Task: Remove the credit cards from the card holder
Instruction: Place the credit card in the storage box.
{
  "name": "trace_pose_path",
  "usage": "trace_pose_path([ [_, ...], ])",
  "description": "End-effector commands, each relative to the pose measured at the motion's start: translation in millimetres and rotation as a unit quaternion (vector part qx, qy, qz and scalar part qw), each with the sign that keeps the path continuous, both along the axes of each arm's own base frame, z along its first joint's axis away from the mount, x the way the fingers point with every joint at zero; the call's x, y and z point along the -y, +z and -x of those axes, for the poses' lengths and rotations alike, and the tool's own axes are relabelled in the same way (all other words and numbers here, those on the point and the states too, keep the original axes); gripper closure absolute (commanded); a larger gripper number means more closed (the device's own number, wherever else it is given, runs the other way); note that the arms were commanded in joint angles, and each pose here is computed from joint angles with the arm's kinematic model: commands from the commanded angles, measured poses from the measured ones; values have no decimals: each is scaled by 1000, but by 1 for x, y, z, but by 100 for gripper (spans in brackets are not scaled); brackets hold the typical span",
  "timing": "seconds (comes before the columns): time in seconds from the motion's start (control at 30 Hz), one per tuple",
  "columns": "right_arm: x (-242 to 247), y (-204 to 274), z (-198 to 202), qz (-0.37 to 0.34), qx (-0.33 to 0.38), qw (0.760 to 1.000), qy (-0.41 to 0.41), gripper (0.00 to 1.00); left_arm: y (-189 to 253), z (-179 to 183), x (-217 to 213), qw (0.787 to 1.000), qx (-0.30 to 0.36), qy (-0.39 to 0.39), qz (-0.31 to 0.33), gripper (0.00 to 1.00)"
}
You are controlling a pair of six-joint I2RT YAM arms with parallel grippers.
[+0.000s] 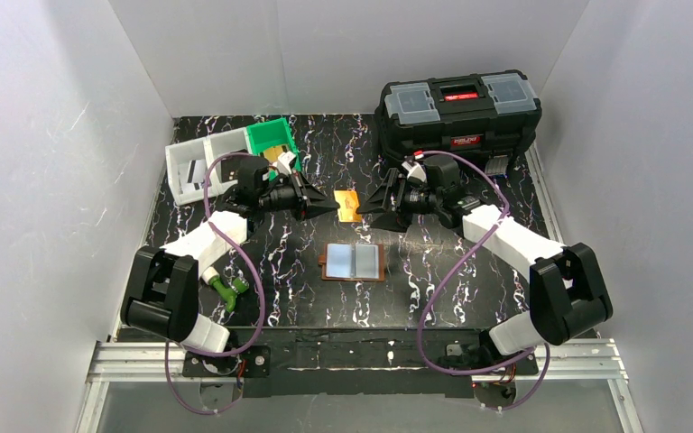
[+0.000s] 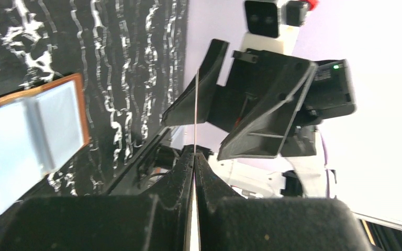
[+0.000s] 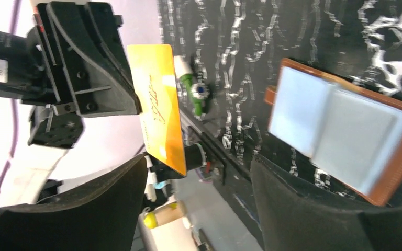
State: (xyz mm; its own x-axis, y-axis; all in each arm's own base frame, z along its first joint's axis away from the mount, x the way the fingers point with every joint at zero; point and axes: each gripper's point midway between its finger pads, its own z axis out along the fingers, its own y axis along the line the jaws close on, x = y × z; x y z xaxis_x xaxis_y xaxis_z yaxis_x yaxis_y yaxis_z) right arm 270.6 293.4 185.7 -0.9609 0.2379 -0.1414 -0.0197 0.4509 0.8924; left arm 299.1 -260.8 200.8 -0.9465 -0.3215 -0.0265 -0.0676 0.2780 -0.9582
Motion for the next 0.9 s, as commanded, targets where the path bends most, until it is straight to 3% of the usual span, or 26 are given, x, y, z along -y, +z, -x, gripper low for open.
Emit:
trace_pose_path([
  [0.0,-15,45,1,-105,26,994,19,27,44,-2,5,998,32,-10,60,100],
  [0.23,-18,46,0,-132,8,991,17,57,44,-1,5,997,31,-11,69,100],
  [0.6,-22,49,-1,-139,5,990,26,96,40,3,5,997,28,-20,64,100],
  [0.77,-28,51,2,-148,-4,988,53,99,42,3,5,997,30,-23,66,78],
  [0.87,-31,53,5,-164,-15,984,65,99,43,2,6,997,31,-23,68,73],
])
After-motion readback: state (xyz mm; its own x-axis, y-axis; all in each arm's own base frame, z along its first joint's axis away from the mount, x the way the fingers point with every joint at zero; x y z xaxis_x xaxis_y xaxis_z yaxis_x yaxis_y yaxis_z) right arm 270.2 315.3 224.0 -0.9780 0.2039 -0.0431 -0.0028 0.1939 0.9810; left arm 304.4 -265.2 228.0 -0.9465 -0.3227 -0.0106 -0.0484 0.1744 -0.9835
